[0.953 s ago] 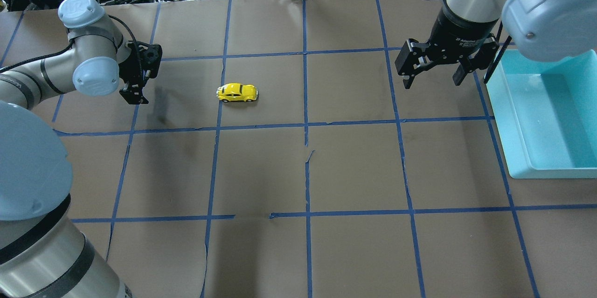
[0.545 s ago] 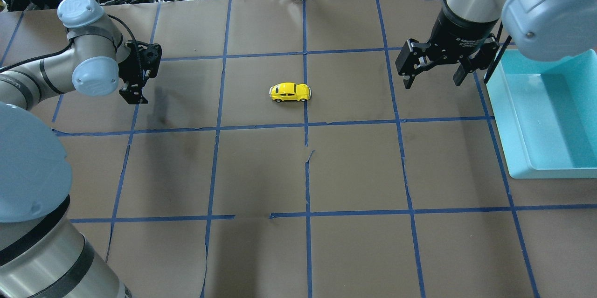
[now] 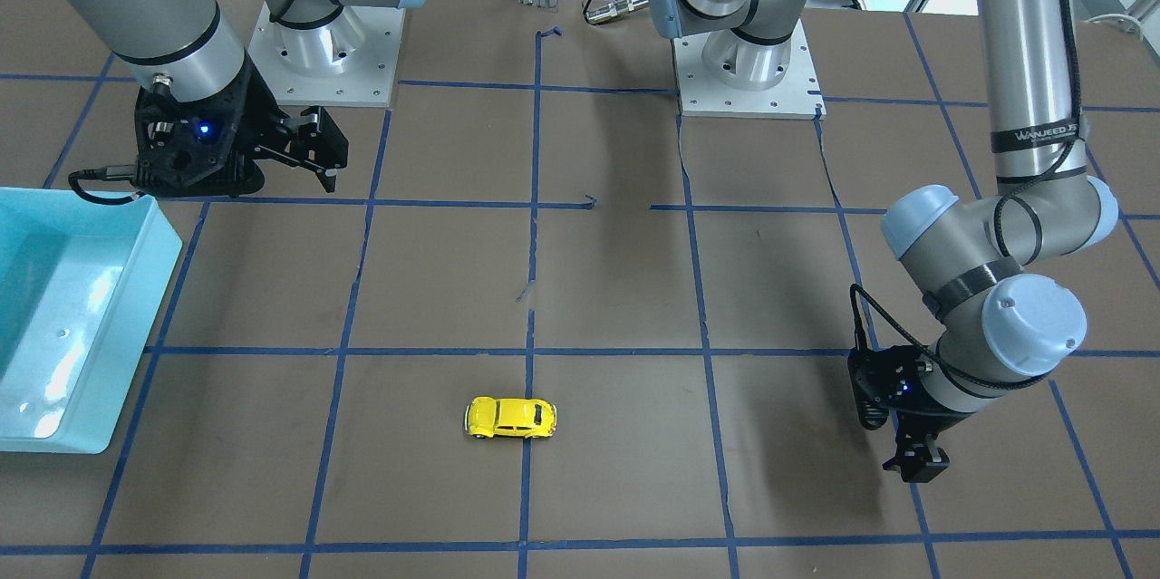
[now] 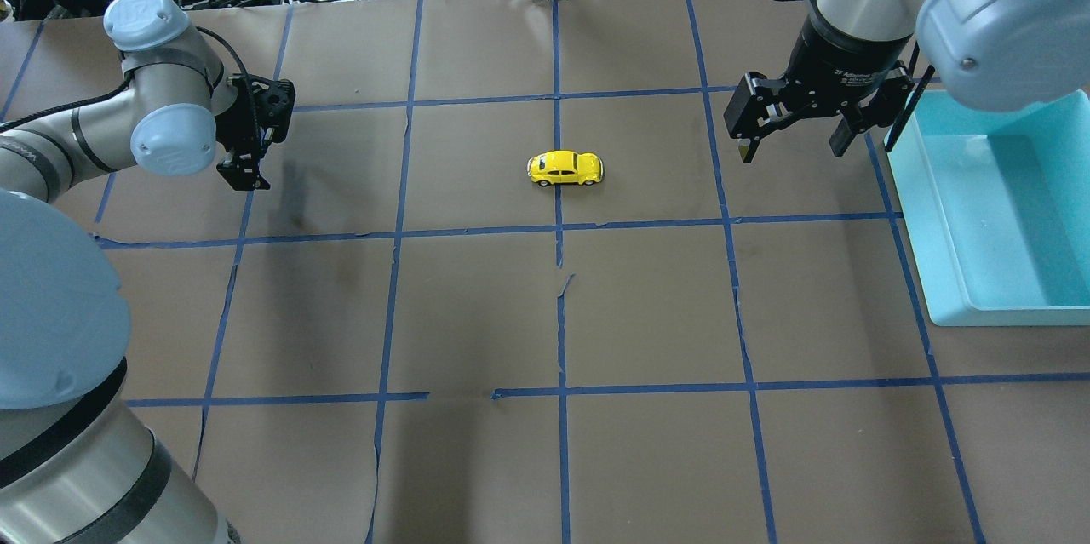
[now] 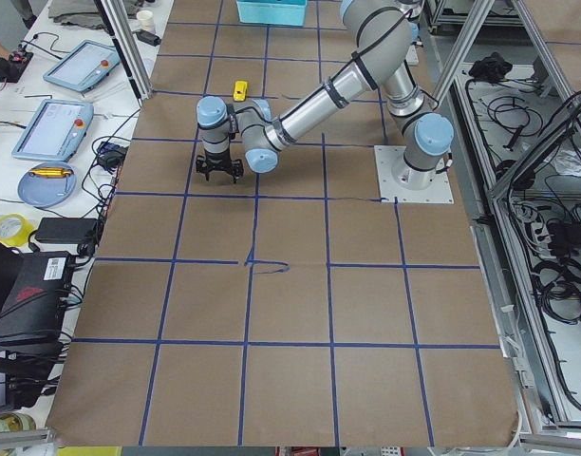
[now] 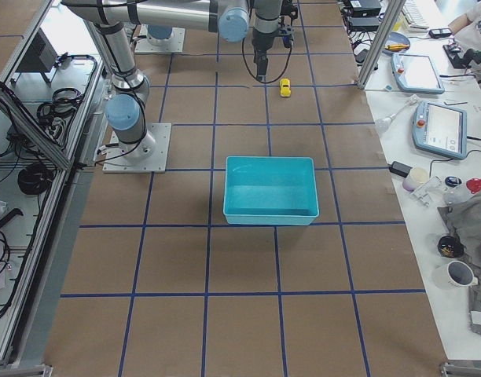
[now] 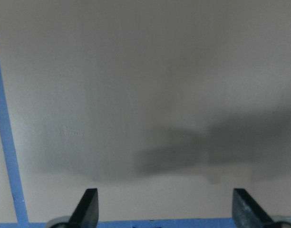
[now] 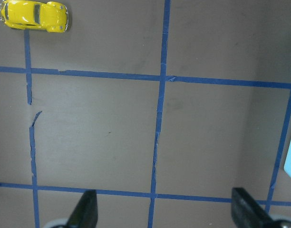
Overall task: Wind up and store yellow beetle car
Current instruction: 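Raise the left gripper away while moving the right gripper toward the car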
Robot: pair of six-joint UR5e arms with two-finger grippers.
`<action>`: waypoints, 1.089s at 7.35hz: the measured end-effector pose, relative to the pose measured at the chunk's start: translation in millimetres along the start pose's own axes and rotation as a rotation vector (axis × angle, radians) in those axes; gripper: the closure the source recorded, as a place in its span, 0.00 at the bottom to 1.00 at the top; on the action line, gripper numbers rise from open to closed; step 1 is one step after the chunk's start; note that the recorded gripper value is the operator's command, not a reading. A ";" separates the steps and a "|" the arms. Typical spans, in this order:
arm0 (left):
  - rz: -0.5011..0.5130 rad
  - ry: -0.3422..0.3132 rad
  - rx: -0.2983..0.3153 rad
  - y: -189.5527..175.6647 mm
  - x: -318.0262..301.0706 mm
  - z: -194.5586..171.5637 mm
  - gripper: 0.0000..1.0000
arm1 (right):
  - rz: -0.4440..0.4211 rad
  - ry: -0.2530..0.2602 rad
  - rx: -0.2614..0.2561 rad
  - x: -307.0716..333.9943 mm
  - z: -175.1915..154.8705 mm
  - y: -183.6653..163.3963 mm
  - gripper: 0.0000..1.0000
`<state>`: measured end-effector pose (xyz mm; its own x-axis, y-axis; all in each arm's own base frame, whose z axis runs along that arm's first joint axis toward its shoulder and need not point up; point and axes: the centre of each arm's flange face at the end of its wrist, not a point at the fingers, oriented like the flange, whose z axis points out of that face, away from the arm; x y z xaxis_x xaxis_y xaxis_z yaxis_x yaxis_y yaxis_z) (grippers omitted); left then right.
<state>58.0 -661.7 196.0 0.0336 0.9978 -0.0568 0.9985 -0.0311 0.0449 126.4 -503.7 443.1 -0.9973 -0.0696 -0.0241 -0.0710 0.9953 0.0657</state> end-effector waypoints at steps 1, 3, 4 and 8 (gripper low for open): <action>-0.019 -0.002 -0.001 -1.3 0.0 -2.6 0.00 | -0.001 0.000 0.001 4.9 -0.1 -1.0 0.00; -0.176 -0.013 -0.011 -25.4 0.4 -29.0 0.00 | -0.041 -0.007 0.002 20.9 -1.0 -3.4 0.00; -0.295 -0.021 -0.016 -51.1 3.1 -55.0 0.00 | -0.087 -0.009 0.012 23.1 -0.9 -6.6 0.00; -0.764 -0.057 0.017 -173.7 49.0 -181.4 0.00 | -0.515 0.015 0.094 -36.9 32.3 -42.9 0.00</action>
<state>-121.6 -596.8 366.3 -0.6643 0.7382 -0.1173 0.7460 0.6645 -0.0428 166.9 -541.6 409.0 -0.8337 -0.5519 -0.0150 -0.5511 0.8335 -0.0402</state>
